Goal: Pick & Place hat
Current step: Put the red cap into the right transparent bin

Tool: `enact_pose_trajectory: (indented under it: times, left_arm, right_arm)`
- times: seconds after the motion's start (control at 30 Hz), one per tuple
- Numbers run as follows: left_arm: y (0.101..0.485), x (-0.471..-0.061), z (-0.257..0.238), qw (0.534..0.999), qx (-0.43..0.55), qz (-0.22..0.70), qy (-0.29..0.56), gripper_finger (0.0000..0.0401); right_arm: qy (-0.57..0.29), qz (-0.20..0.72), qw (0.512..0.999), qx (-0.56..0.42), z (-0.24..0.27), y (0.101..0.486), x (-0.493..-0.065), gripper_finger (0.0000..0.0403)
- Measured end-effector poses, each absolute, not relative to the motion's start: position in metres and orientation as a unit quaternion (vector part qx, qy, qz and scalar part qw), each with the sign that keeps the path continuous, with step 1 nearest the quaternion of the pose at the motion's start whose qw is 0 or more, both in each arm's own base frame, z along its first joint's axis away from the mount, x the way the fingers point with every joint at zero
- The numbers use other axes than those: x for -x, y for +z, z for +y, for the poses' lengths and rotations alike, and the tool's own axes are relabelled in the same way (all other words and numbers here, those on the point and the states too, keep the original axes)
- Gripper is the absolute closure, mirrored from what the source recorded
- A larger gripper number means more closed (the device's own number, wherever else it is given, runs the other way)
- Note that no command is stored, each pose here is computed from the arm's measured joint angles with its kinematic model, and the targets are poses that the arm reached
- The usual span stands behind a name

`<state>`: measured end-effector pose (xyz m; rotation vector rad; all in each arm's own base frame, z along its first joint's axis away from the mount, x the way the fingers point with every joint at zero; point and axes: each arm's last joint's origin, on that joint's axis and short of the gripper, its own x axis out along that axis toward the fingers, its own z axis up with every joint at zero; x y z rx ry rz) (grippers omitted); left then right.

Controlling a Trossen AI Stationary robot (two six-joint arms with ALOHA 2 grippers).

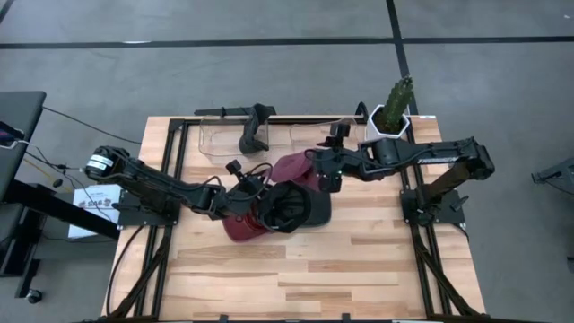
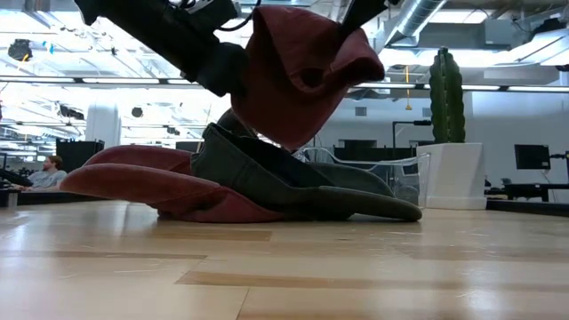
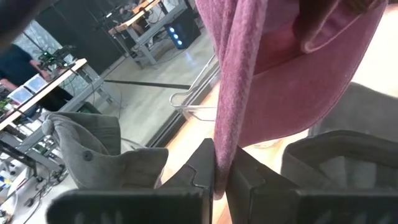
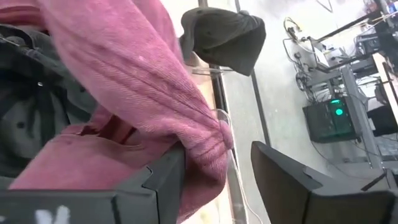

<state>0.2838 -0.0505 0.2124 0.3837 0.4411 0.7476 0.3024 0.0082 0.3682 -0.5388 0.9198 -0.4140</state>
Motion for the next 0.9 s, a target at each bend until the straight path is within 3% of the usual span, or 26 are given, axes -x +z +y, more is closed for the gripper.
enact_pose_trajectory:
  times: [0.37, 0.9]
  left_arm:
    - [0.229, -0.273, -0.069, 0.914, -0.169, 0.181, 0.321, 0.0385]
    - [0.228, -0.274, -0.065, 0.914, -0.156, 0.181, 0.329, 0.0385]
  right_arm:
    - [-0.207, 0.419, 0.849, 0.248, -0.003, 0.371, -0.307, 0.0264]
    - [-0.185, 0.404, 0.859, 0.255, 0.007, 0.374, -0.307, 0.0358]
